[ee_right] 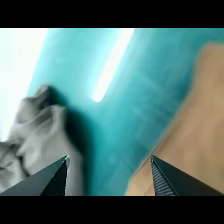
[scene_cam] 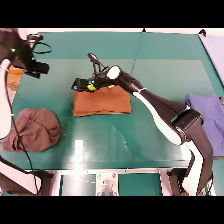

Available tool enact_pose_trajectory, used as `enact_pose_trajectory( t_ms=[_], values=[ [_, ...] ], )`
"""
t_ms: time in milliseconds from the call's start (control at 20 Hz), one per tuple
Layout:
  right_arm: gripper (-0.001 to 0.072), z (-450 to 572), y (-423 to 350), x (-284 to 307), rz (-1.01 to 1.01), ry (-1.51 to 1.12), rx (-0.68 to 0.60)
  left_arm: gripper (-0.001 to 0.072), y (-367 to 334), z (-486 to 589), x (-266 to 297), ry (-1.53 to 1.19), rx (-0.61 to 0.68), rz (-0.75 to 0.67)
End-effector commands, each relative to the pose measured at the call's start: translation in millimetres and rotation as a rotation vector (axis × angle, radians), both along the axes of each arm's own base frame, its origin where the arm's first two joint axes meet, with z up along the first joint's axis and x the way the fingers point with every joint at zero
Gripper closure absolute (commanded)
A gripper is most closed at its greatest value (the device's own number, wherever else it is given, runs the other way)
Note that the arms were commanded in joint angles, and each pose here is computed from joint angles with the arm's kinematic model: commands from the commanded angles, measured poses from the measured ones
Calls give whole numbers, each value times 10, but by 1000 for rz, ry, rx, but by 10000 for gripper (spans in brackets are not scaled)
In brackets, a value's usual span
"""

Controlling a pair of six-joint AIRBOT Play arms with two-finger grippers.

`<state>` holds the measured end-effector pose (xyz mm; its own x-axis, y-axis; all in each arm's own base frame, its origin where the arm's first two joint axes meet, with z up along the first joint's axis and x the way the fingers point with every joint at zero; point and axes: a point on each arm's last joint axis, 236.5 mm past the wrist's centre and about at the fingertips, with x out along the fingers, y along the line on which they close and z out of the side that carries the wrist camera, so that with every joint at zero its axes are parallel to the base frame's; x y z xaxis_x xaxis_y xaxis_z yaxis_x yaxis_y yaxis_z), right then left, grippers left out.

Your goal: Fold the shirts.

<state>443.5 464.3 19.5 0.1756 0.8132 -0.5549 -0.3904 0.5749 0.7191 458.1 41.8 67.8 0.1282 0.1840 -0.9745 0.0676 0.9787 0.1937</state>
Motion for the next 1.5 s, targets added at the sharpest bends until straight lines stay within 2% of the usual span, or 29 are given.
enact_pose_trajectory(
  t_ms=[0,200,350,500,800,850,900,950,1000,1150,1250,1450],
  values=[
    [145,91,-817,257,-3,20,-109,686,238,7,-96,22,-30,44],
    [145,173,-2298,528,-151,196,-184,686,241,-6,-99,19,-74,57],
    [145,-262,-2848,403,-230,378,-201,686,153,-13,-86,14,-111,56],
    [144,-823,-2878,130,-256,499,-218,686,136,-14,-86,14,-118,65],
    [145,-1332,-2329,-119,-257,540,-164,686,83,-18,-86,14,-140,65],
    [192,-1307,-2261,-110,-256,540,-144,686,78,-18,-86,15,-142,64],
    [491,-1228,-2190,-74,-243,521,-110,686,76,-18,-87,15,-143,64],
    [644,-1108,-2124,-14,-238,502,-72,686,69,-19,-86,15,-146,63],
    [696,-970,-2111,59,-238,475,-54,686,54,-20,-90,17,-152,62],
    [697,-129,-2348,423,-268,319,13,686,-1,-22,-96,21,-175,56],
    [697,656,-2821,615,-340,208,62,686,-47,-22,-92,20,-193,51],
    [697,1670,-4236,491,-577,87,0,686,-148,-19,-82,18,-235,40]
  ],
)
